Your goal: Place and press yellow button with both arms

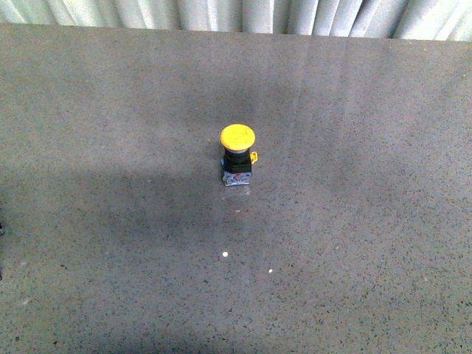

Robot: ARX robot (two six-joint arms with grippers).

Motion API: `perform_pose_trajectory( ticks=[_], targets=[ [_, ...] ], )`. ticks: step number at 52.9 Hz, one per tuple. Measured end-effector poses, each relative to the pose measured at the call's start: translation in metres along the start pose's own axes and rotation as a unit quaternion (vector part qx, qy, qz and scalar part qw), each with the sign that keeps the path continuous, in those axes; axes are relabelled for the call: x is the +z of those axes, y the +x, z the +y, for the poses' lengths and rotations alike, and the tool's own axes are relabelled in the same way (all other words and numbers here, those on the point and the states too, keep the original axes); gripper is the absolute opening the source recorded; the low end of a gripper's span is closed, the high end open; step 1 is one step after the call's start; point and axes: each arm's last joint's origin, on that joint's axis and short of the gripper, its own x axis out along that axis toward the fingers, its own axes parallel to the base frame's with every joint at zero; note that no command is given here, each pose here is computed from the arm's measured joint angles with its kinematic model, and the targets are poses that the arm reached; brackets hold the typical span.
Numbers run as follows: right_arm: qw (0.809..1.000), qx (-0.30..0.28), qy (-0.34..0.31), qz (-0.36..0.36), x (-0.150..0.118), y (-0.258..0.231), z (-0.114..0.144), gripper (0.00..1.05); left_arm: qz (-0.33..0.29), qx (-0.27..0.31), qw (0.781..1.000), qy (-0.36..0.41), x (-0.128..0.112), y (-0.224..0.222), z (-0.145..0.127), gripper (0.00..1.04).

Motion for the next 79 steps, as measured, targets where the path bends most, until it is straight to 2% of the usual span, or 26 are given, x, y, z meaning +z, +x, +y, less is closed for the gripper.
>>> perform_pose_trajectory(
  ticks=[5,10,19,27,54,65,79],
  targets=[
    [0.993,-0.087,0.010,-0.079,-0.019,-0.016,-0.012,0.41,0.000,0.000,1.000,0.000,0.000,0.000,0.000,0.96],
    [0.989,-0.106,0.013,-0.101,-0.034,-0.033,-0.025,0.27,0.000,0.000,1.000,0.000,0.000,0.000,0.000,0.96],
    [0.988,-0.105,0.009,-0.109,-0.052,-0.062,-0.039,0.01,0.000,0.000,1.000,0.000,0.000,0.000,0.000,0.96],
    [0.989,-0.106,0.009,-0.101,-0.074,-0.085,-0.049,0.01,0.000,0.000,1.000,0.000,0.000,0.000,0.000,0.96],
    [0.990,-0.095,0.008,-0.101,-0.103,-0.129,-0.062,0.01,0.000,0.000,1.000,0.000,0.000,0.000,0.000,0.96],
    [0.988,-0.109,0.009,-0.109,-0.117,-0.145,-0.066,0.01,0.000,0.000,1.000,0.000,0.000,0.000,0.000,0.96],
    [0.988,-0.109,0.009,-0.113,-0.116,-0.154,-0.064,0.01,0.000,0.000,1.000,0.000,0.000,0.000,0.000,0.96]
  ],
)
